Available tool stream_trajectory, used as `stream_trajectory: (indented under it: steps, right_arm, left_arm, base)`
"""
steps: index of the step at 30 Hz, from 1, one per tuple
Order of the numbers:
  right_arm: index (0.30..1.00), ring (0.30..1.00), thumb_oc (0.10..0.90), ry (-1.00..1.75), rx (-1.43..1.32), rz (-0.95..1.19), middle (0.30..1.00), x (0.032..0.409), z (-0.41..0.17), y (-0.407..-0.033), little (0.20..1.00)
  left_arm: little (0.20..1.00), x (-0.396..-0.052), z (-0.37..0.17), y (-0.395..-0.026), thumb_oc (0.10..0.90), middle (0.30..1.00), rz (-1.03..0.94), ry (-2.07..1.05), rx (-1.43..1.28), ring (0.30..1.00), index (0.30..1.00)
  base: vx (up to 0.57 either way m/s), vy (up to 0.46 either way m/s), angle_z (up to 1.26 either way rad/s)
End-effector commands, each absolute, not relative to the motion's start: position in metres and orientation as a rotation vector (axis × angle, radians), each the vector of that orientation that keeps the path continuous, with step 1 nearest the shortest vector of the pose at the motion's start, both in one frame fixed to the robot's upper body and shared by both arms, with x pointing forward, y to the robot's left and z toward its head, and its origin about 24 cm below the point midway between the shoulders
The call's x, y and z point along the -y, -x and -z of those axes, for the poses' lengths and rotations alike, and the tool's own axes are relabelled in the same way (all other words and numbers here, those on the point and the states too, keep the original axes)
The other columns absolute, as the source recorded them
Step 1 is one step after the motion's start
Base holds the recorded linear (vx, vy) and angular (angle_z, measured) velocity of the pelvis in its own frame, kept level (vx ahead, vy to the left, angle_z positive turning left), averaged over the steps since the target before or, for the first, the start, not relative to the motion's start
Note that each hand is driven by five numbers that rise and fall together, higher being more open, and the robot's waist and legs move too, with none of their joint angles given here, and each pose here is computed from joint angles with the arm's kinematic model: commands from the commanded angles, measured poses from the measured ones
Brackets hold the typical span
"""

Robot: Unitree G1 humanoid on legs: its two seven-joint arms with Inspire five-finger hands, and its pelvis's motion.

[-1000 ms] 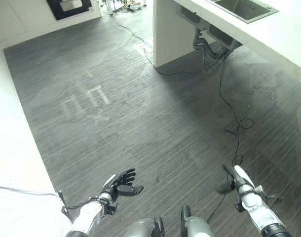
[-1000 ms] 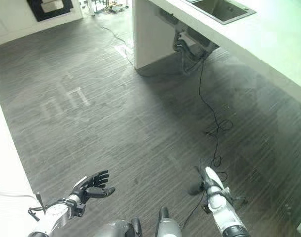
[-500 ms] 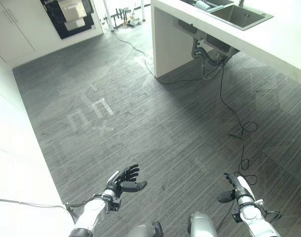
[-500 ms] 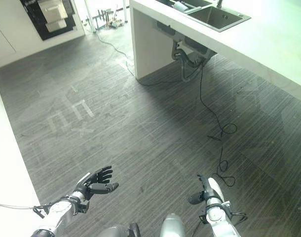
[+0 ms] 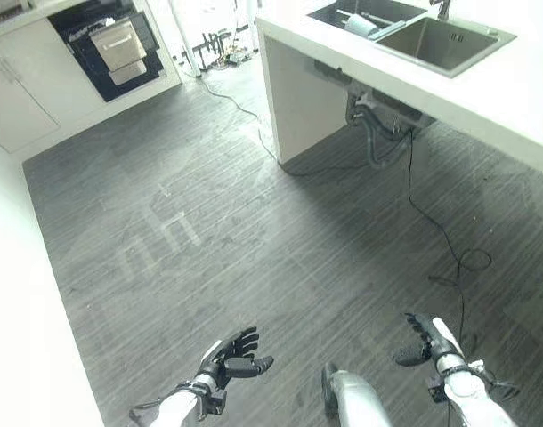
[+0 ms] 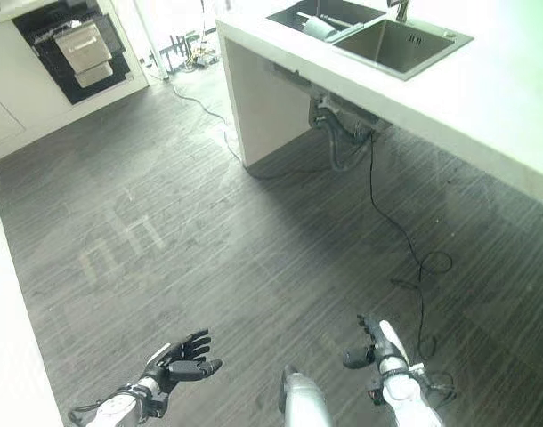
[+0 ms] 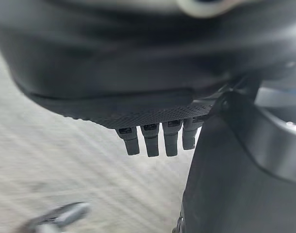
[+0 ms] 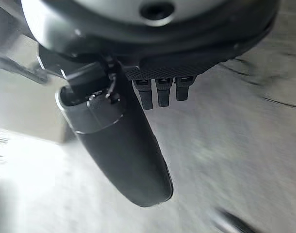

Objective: Place the dishes in the dishwasher.

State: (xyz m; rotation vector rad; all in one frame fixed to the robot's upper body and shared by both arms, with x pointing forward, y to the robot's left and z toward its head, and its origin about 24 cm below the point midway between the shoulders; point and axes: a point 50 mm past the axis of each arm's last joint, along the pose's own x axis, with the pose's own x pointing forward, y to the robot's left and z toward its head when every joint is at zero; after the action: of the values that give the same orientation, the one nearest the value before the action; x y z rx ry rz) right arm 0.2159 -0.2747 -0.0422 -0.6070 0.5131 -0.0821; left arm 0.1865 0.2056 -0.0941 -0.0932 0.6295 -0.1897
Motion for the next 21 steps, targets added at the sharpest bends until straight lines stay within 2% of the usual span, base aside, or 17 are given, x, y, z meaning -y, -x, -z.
stream_trajectory:
  steps: [1,12,16,21]
  right_arm:
    - [0.900,0.900,0.800,0.645,-0.369,0.113,0.900,0.289,0.015,-0.226,0.900]
    - [0.900,0.900,0.800,0.580,-0.425,0.026,0.900,0.265,0.027,-0.225,0.900]
    - [0.900,0.900,0.800,0.515,-0.461,0.038,0.900,0.266,0.035,-0.219,0.900]
    - [0.900,0.900,0.800,0.446,-0.484,0.049,0.900,0.250,0.043,-0.219,0.900]
  left_arm:
    - [0.900,-0.212,0.064,-0.214,0.800,0.900,0.220,0.053,-0.429,0.900,0.900]
    - [0.900,-0.231,0.060,-0.203,0.800,0.900,0.174,0.052,-0.431,0.900,0.900]
    - [0.900,-0.233,0.055,-0.211,0.800,0.900,0.209,0.006,-0.436,0.900,0.900]
    - [0.900,-0.232,0.049,-0.222,0.800,0.900,0.203,-0.039,-0.438,0.900,0.900]
  base:
    - [0.24,-0.042,-0.05]
    - [0.49,0.201,-0.85]
    - [0.40,0.251,-0.12]
    - [0.35,0.364,0.37]
